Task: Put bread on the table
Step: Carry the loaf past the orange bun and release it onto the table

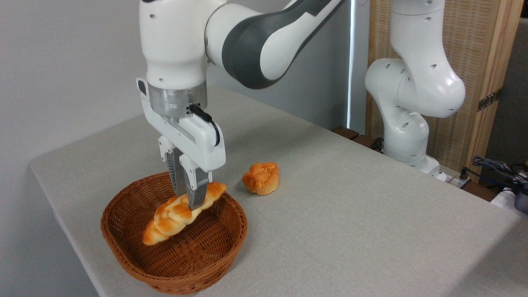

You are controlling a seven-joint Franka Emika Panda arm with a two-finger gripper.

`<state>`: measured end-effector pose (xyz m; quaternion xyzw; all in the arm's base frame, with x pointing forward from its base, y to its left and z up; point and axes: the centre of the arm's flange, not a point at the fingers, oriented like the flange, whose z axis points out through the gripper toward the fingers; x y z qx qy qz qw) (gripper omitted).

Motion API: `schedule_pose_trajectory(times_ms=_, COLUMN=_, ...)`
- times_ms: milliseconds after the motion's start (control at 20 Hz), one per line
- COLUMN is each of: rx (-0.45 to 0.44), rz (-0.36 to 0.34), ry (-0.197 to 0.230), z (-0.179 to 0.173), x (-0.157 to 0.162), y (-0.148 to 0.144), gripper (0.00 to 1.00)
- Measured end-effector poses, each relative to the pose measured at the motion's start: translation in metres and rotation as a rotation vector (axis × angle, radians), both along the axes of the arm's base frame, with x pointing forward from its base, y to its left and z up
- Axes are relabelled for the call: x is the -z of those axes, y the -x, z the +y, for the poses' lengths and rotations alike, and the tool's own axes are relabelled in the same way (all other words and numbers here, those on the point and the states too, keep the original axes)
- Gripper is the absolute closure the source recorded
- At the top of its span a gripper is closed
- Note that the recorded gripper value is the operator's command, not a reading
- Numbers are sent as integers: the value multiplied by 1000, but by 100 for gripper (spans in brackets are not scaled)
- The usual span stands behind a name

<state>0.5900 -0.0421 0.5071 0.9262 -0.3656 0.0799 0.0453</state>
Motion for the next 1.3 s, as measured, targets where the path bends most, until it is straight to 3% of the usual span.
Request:
schedule_pose_trajectory(times_ms=350, rx=14, rz=18, ry=9, z=-1, x=-39, y=24, gripper=60)
schedule_pose_trajectory(times_ms=550, rx=66, rz=98, ry=5, z=-2, x=-63, y=58, gripper=59)
schedule_pose_trajectory(times_ms=700, rx=124, rz=110, ry=2, z=2, x=-72, y=90, gripper=56)
schedule_pose_trajectory(times_ms=800, rx=150, rz=135, ry=-21, z=10, x=-63, y=113, gripper=56)
schedule_pose_trajectory(times_ms=950, rx=188, rz=193, ry=-89, z=27, x=-35, y=142, gripper=55)
schedule_pose_trajectory(times_ms=1000, rx=199, rz=211, ry=-107, z=30, x=-26, y=147, gripper=51)
schedule_pose_trajectory(times_ms=1100, rx=210, rz=241, ry=-129, z=38, x=-12, y=151, gripper=26)
schedule_pose_trajectory(times_ms=1300, rx=226, rz=272, ry=-147, z=46, x=10, y=152, gripper=10)
